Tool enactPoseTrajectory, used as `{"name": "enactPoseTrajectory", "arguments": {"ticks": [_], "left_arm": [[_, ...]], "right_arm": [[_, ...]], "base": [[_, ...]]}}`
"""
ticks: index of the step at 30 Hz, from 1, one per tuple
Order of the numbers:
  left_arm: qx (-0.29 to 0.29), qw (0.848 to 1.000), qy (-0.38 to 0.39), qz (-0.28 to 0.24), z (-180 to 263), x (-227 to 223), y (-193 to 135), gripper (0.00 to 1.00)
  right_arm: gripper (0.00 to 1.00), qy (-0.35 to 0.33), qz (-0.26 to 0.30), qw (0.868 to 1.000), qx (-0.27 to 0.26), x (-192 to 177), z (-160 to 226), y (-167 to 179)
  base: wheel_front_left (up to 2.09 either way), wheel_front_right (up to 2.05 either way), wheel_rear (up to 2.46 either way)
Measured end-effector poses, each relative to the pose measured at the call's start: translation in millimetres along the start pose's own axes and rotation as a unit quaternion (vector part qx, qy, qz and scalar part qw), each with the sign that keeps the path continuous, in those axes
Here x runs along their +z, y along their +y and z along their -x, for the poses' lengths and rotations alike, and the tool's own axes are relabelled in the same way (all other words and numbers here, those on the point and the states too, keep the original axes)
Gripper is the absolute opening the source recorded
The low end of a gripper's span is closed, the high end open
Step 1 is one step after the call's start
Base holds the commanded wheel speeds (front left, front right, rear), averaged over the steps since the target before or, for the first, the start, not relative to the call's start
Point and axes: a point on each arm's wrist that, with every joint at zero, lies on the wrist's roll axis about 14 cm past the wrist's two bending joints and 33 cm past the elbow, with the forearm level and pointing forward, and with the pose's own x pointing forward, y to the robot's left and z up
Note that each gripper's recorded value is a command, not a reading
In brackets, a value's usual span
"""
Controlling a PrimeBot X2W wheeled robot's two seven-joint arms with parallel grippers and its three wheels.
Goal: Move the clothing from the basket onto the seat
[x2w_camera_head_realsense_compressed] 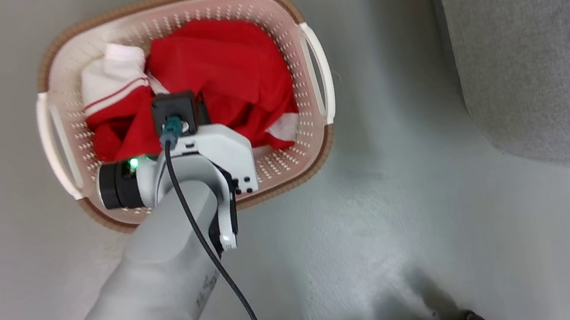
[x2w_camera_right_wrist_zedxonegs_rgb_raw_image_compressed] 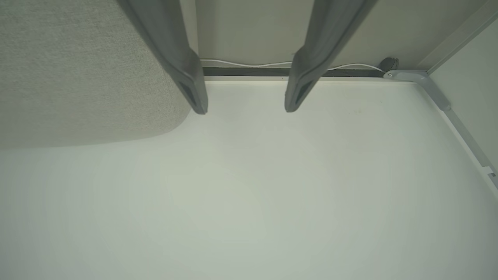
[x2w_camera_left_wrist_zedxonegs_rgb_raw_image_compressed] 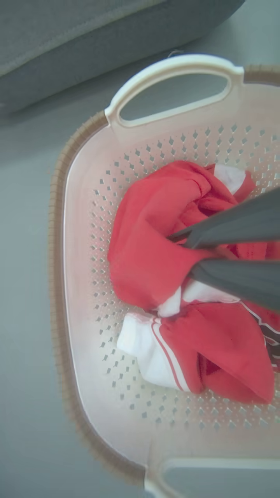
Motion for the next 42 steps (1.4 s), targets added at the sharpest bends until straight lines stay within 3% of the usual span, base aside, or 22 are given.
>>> {"name": "enactPoseTrajectory", "arguments": {"ticks": [13, 22, 31, 42], "left_arm": [[-0.018, 0.993, -0.115, -0.005, 62.8, 68.7, -10.5, 0.00], [-0.040, 0.976, -0.210, -0.030, 123.1, 118.3, -22.7, 0.00], [-0.054, 0.944, -0.319, -0.062, 192.0, 175.0, -29.8, 0.00], [-0.083, 0.891, -0.436, -0.099, 269.9, 230.8, -47.4, 0.00]], "right_arm": [[1.00, -0.005, 0.010, 1.000, -0.003, 27.9, 25.3, 14.4], [1.00, 0.013, 0.013, 1.000, -0.016, 31.1, 60.0, 27.5], [1.00, 0.014, 0.003, 1.000, -0.013, 37.4, 90.1, 52.1], [1.00, 0.003, 0.002, 1.000, 0.012, 47.3, 98.8, 82.6]], "base": [[0.00, 0.00, 0.00], [0.00, 0.00, 0.00], [0.00, 0.00, 0.00], [0.00, 0.00, 0.00]]}}
